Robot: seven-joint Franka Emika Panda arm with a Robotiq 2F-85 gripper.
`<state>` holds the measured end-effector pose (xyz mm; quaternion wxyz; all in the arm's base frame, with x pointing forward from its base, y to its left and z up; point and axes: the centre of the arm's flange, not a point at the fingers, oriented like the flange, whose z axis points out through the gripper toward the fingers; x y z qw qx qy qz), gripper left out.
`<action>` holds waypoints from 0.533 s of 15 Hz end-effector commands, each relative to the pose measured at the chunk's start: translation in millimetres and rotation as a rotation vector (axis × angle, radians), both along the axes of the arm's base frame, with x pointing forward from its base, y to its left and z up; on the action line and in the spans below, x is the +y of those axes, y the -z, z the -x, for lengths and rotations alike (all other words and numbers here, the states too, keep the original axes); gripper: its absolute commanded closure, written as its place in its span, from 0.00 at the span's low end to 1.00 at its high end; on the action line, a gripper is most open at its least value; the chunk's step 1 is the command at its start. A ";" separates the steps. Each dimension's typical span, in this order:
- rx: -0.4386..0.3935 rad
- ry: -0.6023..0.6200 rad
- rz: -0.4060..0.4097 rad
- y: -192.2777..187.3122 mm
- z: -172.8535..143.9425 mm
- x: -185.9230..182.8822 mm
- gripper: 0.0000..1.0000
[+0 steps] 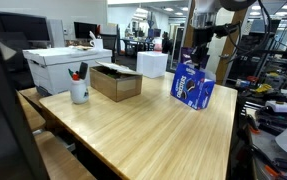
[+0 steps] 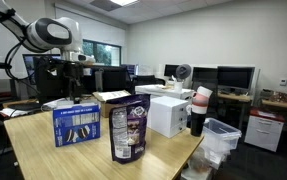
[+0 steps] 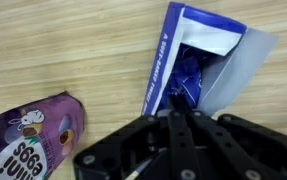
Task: Remove the blue packet from the blue box and place it on the counter
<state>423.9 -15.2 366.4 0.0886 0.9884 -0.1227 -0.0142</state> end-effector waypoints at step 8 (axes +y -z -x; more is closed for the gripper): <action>0.061 0.027 -0.063 18.0 6.1 0.1 0.97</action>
